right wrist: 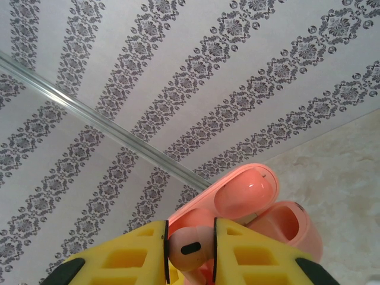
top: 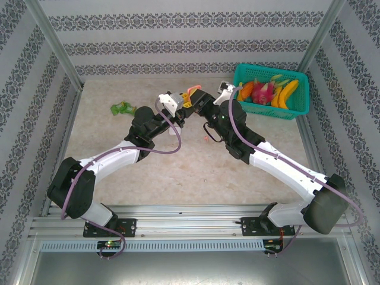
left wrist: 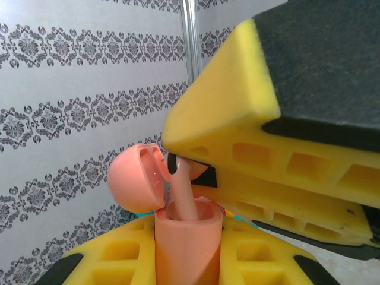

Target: Insert the wireless bluetooth earbuds into the charging case

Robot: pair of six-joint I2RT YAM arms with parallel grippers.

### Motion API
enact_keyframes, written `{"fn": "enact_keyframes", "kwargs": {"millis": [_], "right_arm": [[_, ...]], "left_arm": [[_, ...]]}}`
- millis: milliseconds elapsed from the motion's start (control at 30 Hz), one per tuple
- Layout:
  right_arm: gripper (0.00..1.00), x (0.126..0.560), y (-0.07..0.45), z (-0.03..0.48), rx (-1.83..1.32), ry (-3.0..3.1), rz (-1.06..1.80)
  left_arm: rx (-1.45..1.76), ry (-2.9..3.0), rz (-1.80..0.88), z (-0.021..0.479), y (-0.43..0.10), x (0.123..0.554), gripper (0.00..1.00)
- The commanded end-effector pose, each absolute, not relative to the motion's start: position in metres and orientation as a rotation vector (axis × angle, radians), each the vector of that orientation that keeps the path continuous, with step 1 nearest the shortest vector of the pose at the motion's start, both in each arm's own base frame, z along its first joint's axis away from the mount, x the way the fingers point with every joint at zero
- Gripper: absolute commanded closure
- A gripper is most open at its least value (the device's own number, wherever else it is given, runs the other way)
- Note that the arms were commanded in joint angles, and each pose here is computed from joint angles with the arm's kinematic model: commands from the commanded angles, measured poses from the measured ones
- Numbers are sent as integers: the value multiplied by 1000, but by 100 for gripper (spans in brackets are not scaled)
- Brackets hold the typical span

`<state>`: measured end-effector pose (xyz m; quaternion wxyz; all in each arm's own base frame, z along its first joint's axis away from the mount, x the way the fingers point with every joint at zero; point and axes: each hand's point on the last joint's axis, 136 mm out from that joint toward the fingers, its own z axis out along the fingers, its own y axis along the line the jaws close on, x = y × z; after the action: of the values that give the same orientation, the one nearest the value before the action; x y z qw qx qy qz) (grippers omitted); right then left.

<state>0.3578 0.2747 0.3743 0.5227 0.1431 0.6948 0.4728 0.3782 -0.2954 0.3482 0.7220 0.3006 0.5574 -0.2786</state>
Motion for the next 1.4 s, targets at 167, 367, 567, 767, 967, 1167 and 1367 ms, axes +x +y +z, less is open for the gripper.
{"fn": "enact_keyframes", "kwargs": {"millis": [167, 367, 567, 767, 967, 1167, 1367], "right_arm": [[79, 343, 282, 329, 307, 1820, 1058], [77, 344, 281, 322, 323, 1853, 1027], [64, 350, 280, 324, 343, 1867, 1014], [60, 358, 277, 332, 373, 1857, 1026], [52, 363, 273, 334, 404, 1856, 1025], [47, 367, 265, 336, 433, 1847, 1024], [45, 369, 259, 338, 449, 1842, 1024]], "left_arm": [[635, 1096, -628, 393, -296, 368, 100], [636, 1094, -637, 394, -297, 366, 100], [644, 1099, -652, 391, -298, 364, 100], [640, 1107, -662, 386, -297, 363, 100], [633, 1113, -664, 383, -295, 361, 100], [629, 1119, -666, 380, -294, 361, 100], [626, 1124, -672, 377, -294, 361, 100]]}}
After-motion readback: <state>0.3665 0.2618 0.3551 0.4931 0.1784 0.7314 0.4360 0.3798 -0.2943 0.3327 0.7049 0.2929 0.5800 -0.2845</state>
